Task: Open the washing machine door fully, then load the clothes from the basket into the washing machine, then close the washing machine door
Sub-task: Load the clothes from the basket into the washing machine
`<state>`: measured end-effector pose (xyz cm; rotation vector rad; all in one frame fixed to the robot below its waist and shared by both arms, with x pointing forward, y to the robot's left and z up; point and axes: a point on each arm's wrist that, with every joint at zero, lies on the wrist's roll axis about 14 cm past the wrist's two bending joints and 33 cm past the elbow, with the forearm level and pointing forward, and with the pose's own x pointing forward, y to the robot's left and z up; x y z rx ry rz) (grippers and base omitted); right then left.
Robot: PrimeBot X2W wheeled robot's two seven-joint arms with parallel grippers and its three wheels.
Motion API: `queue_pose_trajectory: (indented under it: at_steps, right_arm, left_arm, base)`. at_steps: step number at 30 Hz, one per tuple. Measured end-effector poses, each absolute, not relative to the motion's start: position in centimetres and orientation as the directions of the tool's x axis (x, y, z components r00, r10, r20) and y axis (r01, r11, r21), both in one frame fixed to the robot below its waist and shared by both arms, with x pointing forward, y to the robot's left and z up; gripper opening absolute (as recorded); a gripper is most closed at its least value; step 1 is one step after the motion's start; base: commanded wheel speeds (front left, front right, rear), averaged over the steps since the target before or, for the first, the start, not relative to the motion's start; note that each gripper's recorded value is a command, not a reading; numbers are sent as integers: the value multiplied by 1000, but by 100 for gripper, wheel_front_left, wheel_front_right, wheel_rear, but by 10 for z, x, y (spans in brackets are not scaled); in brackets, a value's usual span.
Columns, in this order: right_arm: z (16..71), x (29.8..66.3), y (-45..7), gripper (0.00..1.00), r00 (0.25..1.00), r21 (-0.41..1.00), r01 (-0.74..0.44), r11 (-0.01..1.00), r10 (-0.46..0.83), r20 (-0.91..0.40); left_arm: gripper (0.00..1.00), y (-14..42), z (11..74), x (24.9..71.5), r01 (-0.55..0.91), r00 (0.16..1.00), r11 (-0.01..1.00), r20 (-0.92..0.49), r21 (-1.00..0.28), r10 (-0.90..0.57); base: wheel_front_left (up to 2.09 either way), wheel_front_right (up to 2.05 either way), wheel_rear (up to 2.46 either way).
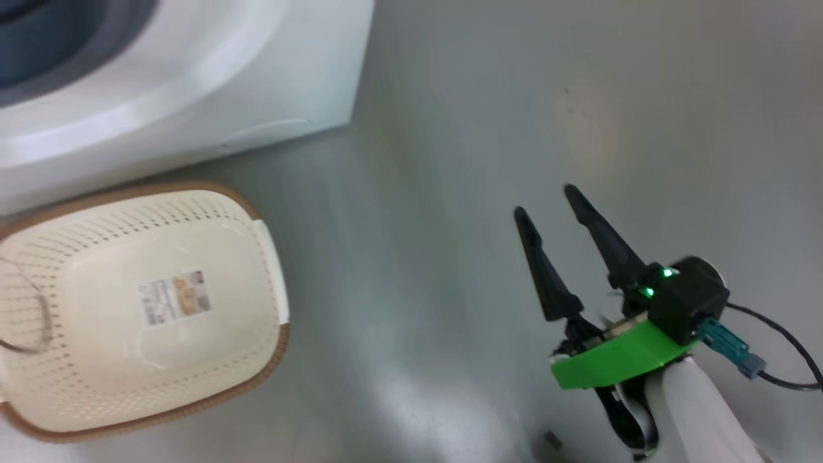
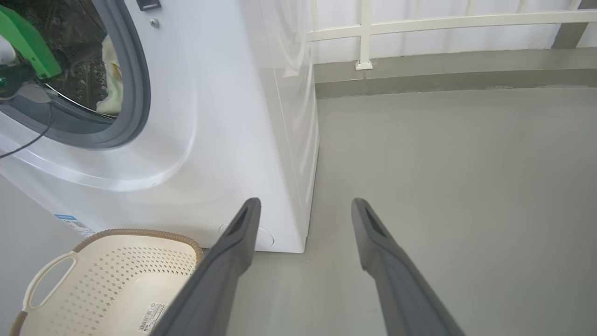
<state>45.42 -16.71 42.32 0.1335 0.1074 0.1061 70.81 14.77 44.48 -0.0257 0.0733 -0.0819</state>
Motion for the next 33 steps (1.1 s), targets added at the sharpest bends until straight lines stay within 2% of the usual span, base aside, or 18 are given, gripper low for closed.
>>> queue_pose_trajectory:
  at_steps: [10,25,33]
  right_arm:
    - [445,447,-162,100,990,124,-114,986,123,-67]
    - [486,413,-148,100,987,98,-158,983,160,-12]
    - [505,391,-149,100,987,83,-158,984,158,8]
  left_arm:
    - [100,151,465,611,61,997,997,43,-56,-58]
    - [100,154,483,432,24,1000,999,19,-46,-24]
    - [100,161,489,382,-5,1000,999,-5,-43,5]
  base:
    - [0,0,0]
    - [0,0,0]
    - [0,0,0]
